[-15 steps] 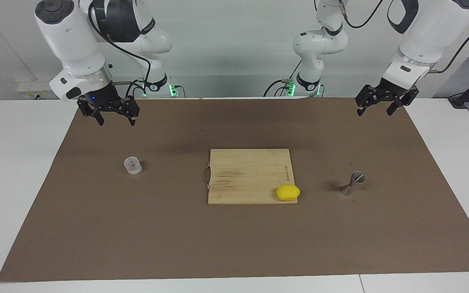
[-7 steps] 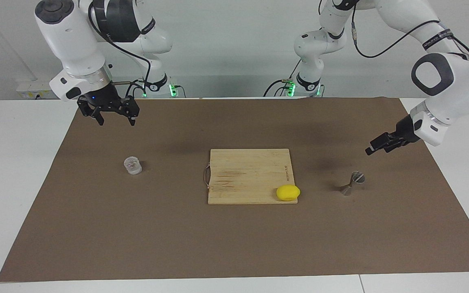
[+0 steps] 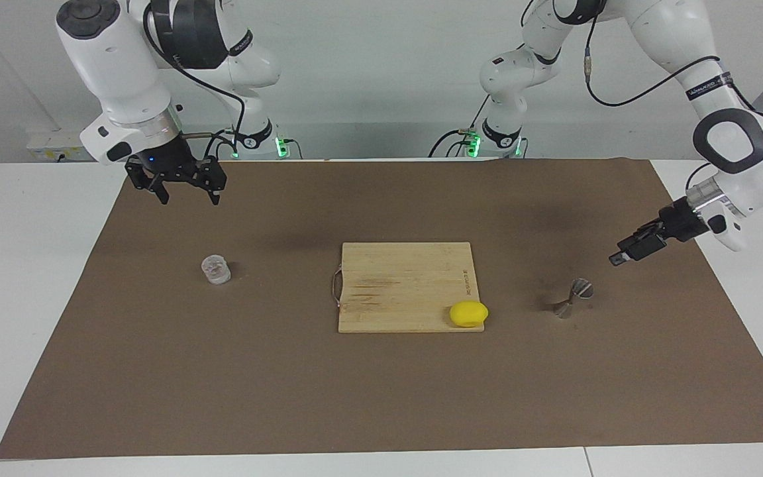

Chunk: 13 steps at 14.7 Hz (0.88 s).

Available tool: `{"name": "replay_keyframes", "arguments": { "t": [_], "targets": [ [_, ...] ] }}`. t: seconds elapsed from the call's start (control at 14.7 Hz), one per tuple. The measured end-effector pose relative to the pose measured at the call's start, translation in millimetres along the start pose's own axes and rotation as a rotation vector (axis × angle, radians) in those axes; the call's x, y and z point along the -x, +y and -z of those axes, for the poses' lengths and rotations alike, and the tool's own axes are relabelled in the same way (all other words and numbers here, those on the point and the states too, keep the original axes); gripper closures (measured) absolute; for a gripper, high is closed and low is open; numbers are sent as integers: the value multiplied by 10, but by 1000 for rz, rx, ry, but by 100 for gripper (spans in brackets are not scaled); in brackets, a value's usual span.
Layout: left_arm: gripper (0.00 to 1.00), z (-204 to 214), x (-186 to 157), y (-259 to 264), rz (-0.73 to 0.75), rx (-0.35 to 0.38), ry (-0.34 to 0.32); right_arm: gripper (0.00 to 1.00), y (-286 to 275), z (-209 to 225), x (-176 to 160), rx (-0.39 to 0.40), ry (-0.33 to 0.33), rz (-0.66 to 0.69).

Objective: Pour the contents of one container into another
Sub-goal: 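Open the left gripper and reach toward the small steel cup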

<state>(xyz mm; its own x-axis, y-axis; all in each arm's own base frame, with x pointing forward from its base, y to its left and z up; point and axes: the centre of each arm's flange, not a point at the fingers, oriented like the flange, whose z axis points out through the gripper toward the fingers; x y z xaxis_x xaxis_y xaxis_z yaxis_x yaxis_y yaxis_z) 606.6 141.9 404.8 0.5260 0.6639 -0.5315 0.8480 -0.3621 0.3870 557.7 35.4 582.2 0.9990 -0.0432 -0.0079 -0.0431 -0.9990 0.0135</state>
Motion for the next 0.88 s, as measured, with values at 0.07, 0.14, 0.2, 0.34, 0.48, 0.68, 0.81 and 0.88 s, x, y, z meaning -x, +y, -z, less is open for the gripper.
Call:
{"name": "replay_keyframes", "arguments": {
  "t": [0.07, 0.14, 0.2, 0.34, 0.48, 0.68, 0.81, 0.88],
  "targets": [
    [0, -38, -83, -76, 138, 44, -16, 0, 0, 0, 0, 0, 0, 0],
    [0, -84, -143, -129, 274, 85, -33, 0, 1, 0, 0, 0, 0, 0],
    [0, -129, -187, -161, 399, 125, -47, 0, 1, 0, 0, 0, 0, 0],
    [0, -221, -248, -214, 595, 201, -87, 0, 2, 0, 0, 0, 0, 0],
    [0, -349, -291, -280, 705, 253, -140, 0, 2, 0, 0, 0, 0, 0],
    [0, -504, -321, -328, 774, 301, -213, 0, 2, 0, 0, 0, 0, 0],
    [0, -600, -318, -346, 811, 335, -260, 0, 2, 0, 0, 0, 0, 0],
    [0, -638, -315, -348, 822, 345, -273, 0, 2, 0, 0, 0, 0, 0]
  ]
}}
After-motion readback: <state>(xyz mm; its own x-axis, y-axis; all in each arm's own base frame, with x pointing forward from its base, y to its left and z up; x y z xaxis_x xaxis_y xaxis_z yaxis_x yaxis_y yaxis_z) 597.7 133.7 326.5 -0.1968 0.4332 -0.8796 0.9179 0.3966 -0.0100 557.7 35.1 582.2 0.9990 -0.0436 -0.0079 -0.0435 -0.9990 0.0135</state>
